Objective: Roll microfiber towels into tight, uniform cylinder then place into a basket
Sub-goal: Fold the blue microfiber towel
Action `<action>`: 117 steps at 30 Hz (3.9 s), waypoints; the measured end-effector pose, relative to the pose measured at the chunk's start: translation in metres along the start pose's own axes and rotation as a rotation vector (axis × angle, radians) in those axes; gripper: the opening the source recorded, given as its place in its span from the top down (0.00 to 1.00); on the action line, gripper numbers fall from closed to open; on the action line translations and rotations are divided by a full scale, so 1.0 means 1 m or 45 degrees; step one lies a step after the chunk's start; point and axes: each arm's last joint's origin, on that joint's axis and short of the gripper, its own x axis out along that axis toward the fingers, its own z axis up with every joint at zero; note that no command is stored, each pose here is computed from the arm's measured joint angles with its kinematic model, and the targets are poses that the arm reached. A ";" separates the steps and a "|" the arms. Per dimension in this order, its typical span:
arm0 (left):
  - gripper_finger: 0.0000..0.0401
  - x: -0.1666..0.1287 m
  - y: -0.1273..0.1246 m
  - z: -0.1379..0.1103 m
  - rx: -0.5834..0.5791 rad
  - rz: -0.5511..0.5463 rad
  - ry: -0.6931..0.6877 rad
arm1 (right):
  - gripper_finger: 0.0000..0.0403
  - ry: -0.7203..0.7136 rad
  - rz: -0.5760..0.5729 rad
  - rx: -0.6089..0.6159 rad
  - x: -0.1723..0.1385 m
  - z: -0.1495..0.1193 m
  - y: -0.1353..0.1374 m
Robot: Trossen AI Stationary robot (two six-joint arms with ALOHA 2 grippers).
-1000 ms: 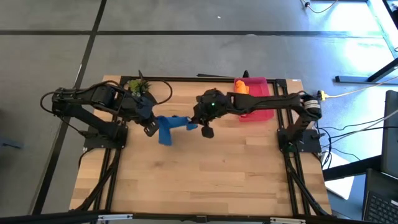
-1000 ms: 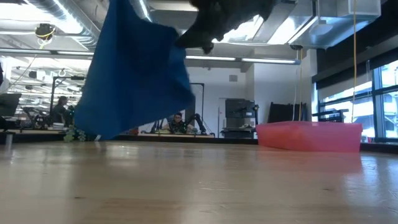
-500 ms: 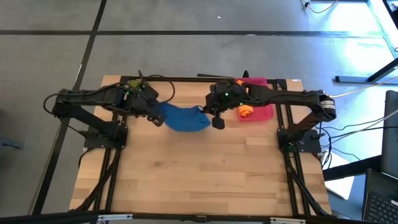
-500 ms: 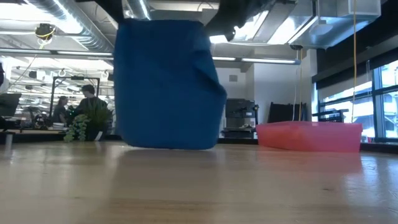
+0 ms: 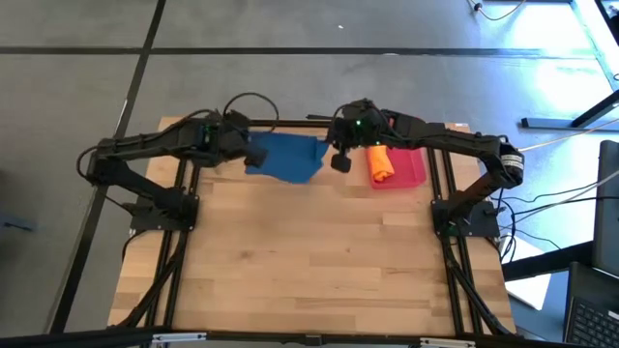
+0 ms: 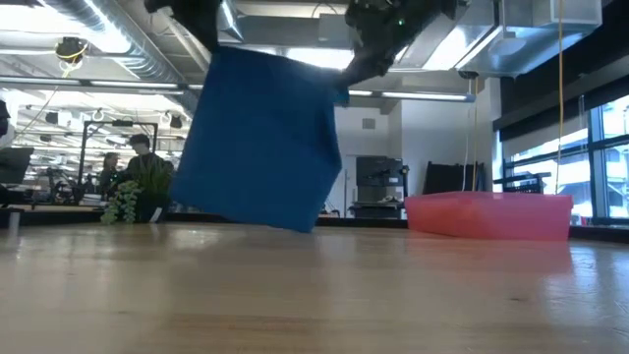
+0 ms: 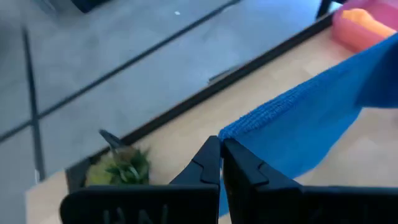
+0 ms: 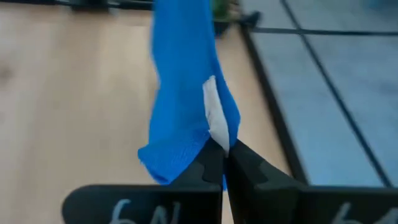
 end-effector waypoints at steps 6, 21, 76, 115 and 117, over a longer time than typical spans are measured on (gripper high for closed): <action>1.00 0.011 -0.004 0.011 0.102 0.020 -0.073 | 0.99 0.048 -0.188 -0.036 -0.003 -0.002 -0.011; 1.00 0.004 -0.054 -0.021 0.302 -0.261 0.178 | 0.99 0.353 0.230 -0.057 -0.005 -0.034 0.059; 1.00 0.051 -0.151 -0.151 0.304 -0.317 0.923 | 0.99 0.533 0.547 -0.293 0.054 -0.084 0.100; 0.94 0.114 -0.132 -0.146 0.136 -0.205 0.793 | 0.76 0.530 0.411 -0.183 0.085 -0.101 0.043; 0.90 0.116 -0.132 -0.145 0.126 -0.204 0.791 | 0.71 0.526 0.415 -0.183 0.085 -0.100 0.044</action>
